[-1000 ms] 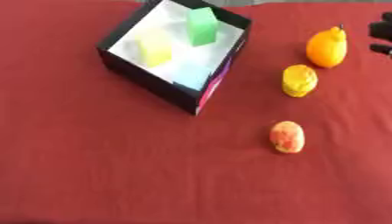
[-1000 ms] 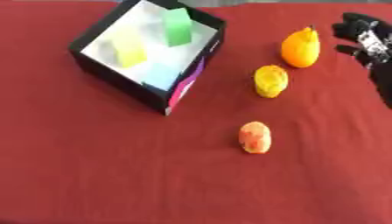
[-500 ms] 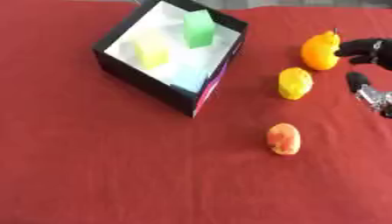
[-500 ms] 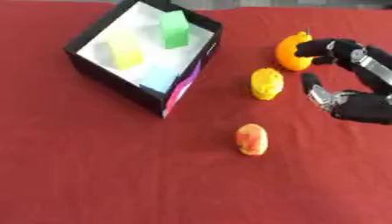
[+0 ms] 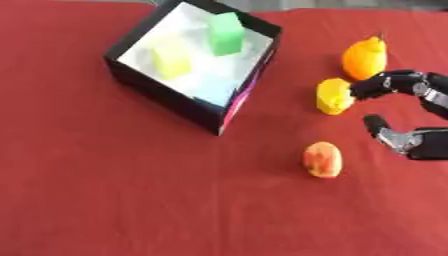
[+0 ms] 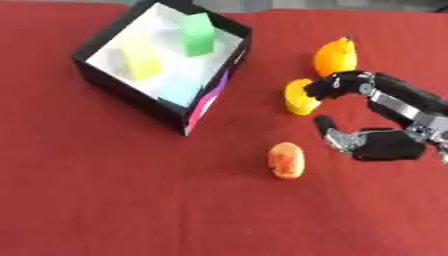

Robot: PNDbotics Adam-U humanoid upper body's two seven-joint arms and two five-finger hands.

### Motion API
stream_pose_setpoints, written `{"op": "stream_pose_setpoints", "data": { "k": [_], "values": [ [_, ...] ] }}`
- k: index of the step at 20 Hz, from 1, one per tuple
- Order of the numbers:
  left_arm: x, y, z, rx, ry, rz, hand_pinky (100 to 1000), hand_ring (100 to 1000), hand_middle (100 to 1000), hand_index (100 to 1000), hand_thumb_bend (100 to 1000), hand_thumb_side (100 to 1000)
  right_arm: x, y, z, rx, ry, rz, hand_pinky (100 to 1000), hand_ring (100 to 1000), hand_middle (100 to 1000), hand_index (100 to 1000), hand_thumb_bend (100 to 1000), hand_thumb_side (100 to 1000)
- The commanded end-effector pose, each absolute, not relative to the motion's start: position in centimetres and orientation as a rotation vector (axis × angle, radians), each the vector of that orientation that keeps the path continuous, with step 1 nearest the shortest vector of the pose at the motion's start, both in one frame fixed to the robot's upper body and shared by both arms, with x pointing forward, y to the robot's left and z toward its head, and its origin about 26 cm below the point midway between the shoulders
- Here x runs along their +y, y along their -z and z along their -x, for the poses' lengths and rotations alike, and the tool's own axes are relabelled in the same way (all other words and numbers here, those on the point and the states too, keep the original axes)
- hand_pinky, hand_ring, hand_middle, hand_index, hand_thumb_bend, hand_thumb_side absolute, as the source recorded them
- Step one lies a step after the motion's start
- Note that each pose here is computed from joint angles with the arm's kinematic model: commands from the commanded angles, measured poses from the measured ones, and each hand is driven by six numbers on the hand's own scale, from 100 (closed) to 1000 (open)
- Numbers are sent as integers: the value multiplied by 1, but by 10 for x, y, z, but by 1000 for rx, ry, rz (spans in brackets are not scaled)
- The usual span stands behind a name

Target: Pick up objects on the table and place them in the box.

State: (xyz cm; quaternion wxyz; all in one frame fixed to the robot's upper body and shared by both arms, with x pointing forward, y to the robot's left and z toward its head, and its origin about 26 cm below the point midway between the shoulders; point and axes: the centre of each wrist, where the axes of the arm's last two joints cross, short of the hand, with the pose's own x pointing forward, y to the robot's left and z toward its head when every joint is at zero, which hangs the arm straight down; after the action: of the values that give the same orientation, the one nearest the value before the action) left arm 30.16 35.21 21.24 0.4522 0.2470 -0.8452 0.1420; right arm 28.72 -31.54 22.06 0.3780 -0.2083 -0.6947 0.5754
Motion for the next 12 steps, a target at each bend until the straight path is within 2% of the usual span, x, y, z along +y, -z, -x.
{"op": "stream_pose_setpoints", "data": {
  "k": [1, 3, 4, 6, 9, 12],
  "values": [
    [353, -219, -300, -2105, -337, -620, 786, 744, 719, 797, 272, 594, -311, -228, -285, -1732, -1565, 611, 755, 721, 709, 841, 100, 287],
    [353, -218, -300, -2102, -335, -616, 786, 742, 715, 796, 270, 594, -307, -226, -285, -1707, -1596, 640, 734, 692, 680, 824, 100, 286],
    [352, -217, -300, -2100, -335, -614, 785, 741, 711, 794, 269, 595, -306, -225, -285, -1693, -1612, 654, 726, 679, 661, 814, 126, 323],
    [352, -216, -300, -2095, -339, -612, 784, 739, 705, 791, 267, 593, -302, -221, -285, -1671, -1635, 685, 724, 673, 633, 809, 188, 330],
    [352, -215, -300, -2089, -344, -611, 784, 736, 698, 788, 265, 592, -298, -218, -286, -1660, -1666, 736, 727, 690, 619, 827, 283, 320],
    [352, -215, -300, -2086, -348, -610, 783, 735, 695, 787, 262, 591, -294, -215, -286, -1647, -1704, 749, 742, 714, 609, 839, 342, 314]
  ]
}}
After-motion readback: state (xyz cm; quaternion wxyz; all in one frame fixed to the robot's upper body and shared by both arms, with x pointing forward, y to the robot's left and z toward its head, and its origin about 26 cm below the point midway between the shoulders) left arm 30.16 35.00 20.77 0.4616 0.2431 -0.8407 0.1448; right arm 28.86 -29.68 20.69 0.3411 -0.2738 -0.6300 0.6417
